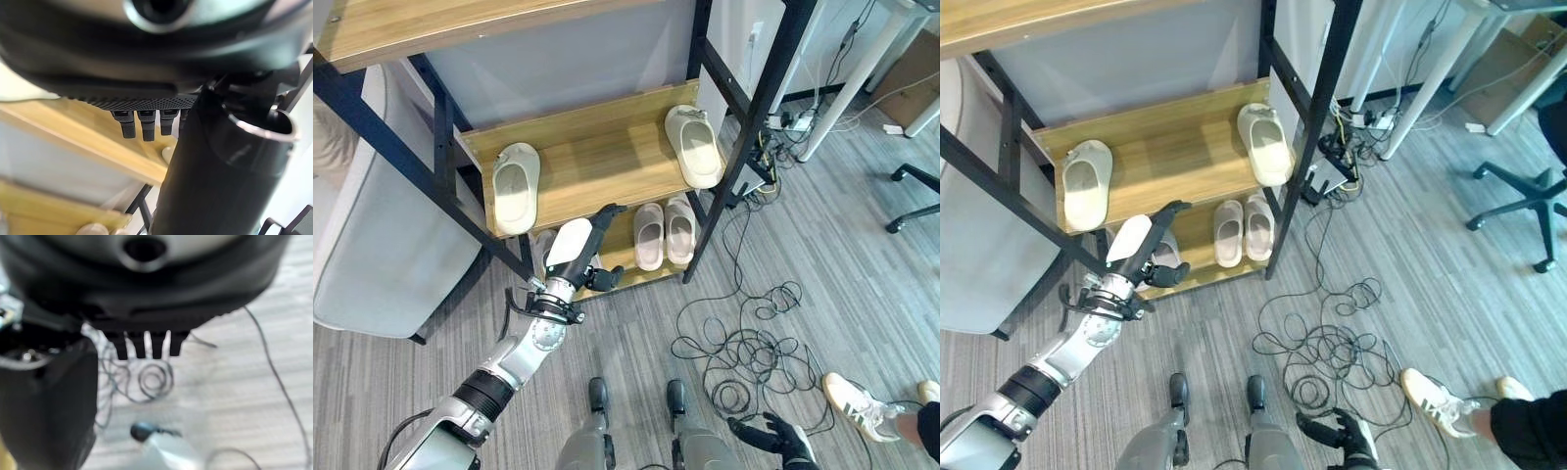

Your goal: Arrange the slippers neatly on the shoe rack.

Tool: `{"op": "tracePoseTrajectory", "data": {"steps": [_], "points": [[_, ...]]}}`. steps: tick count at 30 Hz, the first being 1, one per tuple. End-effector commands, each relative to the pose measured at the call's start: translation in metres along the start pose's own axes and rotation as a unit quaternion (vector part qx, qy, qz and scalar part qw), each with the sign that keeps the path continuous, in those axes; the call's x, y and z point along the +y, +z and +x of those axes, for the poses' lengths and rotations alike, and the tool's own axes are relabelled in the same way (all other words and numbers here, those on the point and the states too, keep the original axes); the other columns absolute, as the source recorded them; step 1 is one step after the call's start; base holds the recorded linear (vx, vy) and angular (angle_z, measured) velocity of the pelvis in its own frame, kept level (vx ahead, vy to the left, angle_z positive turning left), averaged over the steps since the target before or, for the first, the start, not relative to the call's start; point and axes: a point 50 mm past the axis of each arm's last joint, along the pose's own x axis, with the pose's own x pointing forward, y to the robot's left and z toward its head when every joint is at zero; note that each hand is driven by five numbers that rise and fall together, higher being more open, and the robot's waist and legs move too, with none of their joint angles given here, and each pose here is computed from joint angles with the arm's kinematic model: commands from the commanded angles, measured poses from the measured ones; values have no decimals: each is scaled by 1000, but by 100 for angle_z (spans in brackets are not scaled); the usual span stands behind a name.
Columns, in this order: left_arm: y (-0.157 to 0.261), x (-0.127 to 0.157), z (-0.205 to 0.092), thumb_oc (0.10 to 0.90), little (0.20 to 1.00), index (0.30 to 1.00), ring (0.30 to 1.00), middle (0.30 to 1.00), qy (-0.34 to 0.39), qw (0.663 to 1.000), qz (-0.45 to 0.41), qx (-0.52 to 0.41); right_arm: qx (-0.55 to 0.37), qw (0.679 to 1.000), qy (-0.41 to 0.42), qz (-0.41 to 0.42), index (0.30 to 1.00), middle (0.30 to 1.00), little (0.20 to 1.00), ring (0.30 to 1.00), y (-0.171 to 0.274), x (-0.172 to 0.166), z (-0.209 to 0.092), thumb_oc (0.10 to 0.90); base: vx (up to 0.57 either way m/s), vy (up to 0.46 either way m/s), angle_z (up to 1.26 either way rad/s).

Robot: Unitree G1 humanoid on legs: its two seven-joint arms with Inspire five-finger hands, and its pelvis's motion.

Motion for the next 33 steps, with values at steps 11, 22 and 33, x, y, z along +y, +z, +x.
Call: {"op": "tracePoseTrajectory", "data": {"steps": [11,22,33], "points": [[35,57,23,800,900,900,900,900,130,986,2,-100,-28,999,-3,-25,900,900,900,900,9,-13,1,800,101,83,-22],[11,68,21,800,900,900,900,900,169,985,18,-43,17,999,-13,-40,900,900,900,900,-14,-25,-3,800,172,-95,29],[-26,96,3,800,900,900,900,900,214,969,122,32,33,998,-10,-46,900,900,900,900,-24,-22,-6,800,96,-40,7]]}}
